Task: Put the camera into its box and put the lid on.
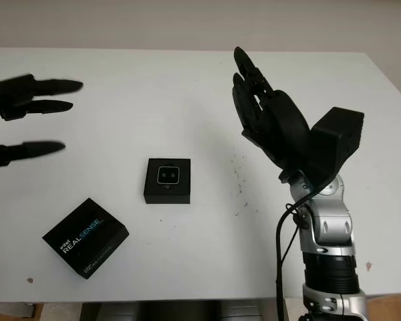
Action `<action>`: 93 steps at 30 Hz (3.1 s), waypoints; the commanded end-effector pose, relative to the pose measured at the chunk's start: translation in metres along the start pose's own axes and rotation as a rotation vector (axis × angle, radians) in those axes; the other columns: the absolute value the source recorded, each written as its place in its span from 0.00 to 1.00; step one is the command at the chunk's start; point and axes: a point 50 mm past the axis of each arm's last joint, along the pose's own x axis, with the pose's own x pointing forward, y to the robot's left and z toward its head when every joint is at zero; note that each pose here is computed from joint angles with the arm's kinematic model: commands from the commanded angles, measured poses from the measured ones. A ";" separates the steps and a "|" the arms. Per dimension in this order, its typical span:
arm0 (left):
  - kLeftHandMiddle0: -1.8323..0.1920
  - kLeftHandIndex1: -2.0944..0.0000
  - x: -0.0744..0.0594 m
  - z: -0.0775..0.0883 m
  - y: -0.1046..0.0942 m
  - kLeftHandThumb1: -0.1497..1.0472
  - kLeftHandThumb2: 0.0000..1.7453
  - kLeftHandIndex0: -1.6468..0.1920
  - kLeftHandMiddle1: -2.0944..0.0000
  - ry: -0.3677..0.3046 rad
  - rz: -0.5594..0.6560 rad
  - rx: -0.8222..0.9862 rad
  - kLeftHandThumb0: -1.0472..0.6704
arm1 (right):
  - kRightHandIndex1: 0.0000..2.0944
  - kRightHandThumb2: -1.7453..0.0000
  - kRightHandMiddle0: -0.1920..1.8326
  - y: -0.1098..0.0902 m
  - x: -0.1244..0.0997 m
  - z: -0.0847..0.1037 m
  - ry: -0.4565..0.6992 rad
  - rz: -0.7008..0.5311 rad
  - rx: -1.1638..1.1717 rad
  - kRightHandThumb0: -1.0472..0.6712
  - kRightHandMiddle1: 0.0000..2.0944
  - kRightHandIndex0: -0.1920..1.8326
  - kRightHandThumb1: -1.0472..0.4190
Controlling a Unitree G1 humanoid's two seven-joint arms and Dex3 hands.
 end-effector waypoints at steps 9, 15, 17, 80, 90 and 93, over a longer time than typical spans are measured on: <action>0.95 0.98 0.009 0.027 -0.031 0.75 0.02 0.98 0.97 -0.087 -0.264 0.304 0.18 | 0.02 0.62 0.06 -0.008 0.000 0.006 0.006 -0.038 -0.009 0.24 0.02 0.03 0.00; 0.94 0.97 0.011 0.034 -0.042 0.73 0.03 0.96 0.97 -0.124 -0.318 0.342 0.20 | 0.02 0.65 0.05 -0.011 0.000 0.007 0.013 -0.052 0.011 0.21 0.02 0.03 0.00; 0.94 0.97 0.012 0.035 -0.045 0.75 0.03 0.97 0.97 -0.126 -0.332 0.332 0.21 | 0.02 0.65 0.05 -0.010 0.000 0.007 0.014 -0.051 0.014 0.21 0.02 0.03 0.00; 0.46 0.00 0.058 0.049 -0.023 1.00 0.12 0.67 0.00 -0.064 0.145 0.065 0.40 | 0.01 0.64 0.01 0.021 0.007 -0.011 0.071 -0.016 0.019 0.26 0.00 0.00 0.00; 0.51 0.00 0.087 0.060 -0.007 1.00 0.12 0.72 0.00 -0.012 0.122 0.035 0.42 | 0.02 0.68 0.03 0.031 0.015 -0.018 0.117 0.001 0.028 0.22 0.02 0.01 0.00; 0.57 0.02 0.095 0.062 -0.005 1.00 0.11 0.74 0.00 -0.025 0.067 -0.036 0.44 | 0.02 0.69 0.04 0.031 0.016 -0.019 0.125 0.004 0.023 0.22 0.02 0.02 0.00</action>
